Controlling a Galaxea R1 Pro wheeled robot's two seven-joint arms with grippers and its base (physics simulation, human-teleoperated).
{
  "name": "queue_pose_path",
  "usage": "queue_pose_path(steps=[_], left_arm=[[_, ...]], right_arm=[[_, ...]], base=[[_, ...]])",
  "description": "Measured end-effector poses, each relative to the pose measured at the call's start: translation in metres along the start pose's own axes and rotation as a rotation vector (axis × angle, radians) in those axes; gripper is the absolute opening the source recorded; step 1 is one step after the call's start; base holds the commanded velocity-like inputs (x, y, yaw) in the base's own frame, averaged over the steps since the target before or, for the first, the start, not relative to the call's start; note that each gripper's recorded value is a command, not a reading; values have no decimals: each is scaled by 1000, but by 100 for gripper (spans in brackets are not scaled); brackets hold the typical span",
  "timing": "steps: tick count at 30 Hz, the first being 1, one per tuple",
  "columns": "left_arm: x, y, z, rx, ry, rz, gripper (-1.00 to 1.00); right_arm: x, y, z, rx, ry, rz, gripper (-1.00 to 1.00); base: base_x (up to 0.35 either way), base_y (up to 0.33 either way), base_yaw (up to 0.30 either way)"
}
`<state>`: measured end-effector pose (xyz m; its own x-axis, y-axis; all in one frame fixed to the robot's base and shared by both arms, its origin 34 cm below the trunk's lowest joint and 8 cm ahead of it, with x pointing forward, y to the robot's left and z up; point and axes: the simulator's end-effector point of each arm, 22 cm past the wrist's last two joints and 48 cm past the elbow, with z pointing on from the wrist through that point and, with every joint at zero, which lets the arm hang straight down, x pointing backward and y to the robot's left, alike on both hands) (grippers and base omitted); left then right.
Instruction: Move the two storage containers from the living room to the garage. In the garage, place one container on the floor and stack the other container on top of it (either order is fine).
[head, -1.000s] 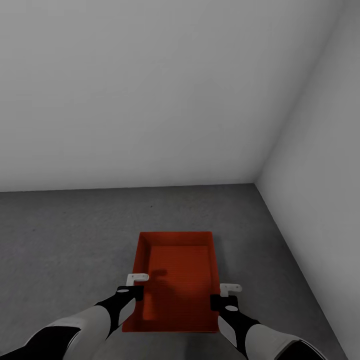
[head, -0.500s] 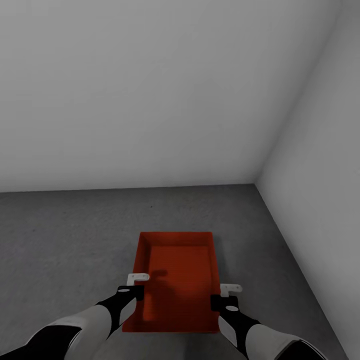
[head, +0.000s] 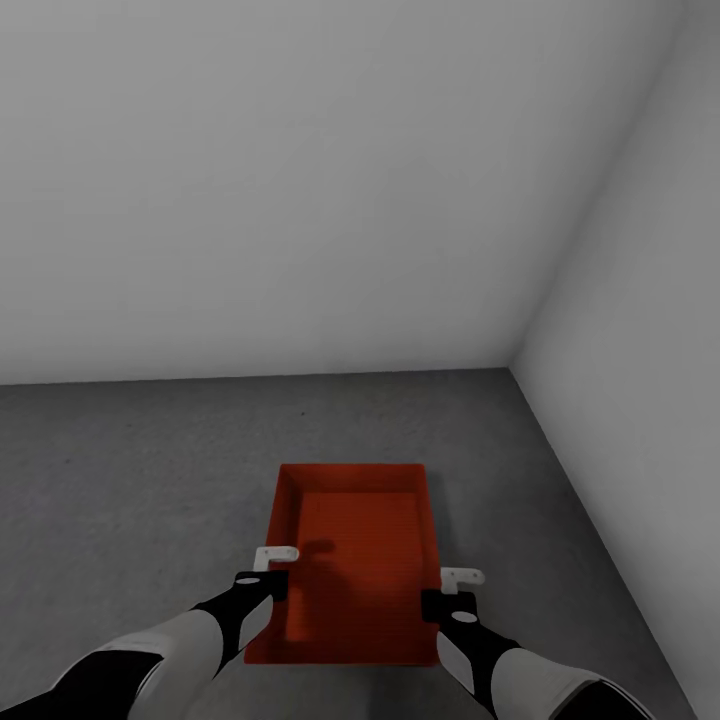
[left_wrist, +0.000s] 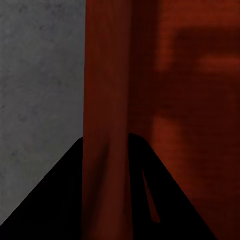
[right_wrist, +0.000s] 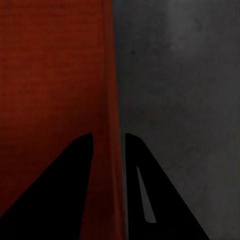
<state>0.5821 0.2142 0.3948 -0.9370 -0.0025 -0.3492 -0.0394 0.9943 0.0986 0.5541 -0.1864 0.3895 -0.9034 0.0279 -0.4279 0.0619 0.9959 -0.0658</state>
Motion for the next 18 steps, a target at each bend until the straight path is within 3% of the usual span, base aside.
queue_pose_path(steps=[7,8,9,18], left_arm=[[0,0,0,0,2,1,-100],[0,0,0,0,2,1,100],[2,6,5,-21,7,-3,100],[2,11,6,-35,8,-5,100]], right_arm=[[0,0,0,0,1,-1,-100],[0,0,0,0,1,-1,100],[3,-6,5,4,4,-63,100],[5,-8,6,12,12,-54,100]], base=[[0,0,0],[0,0,0],[0,0,0],[0,0,0]])
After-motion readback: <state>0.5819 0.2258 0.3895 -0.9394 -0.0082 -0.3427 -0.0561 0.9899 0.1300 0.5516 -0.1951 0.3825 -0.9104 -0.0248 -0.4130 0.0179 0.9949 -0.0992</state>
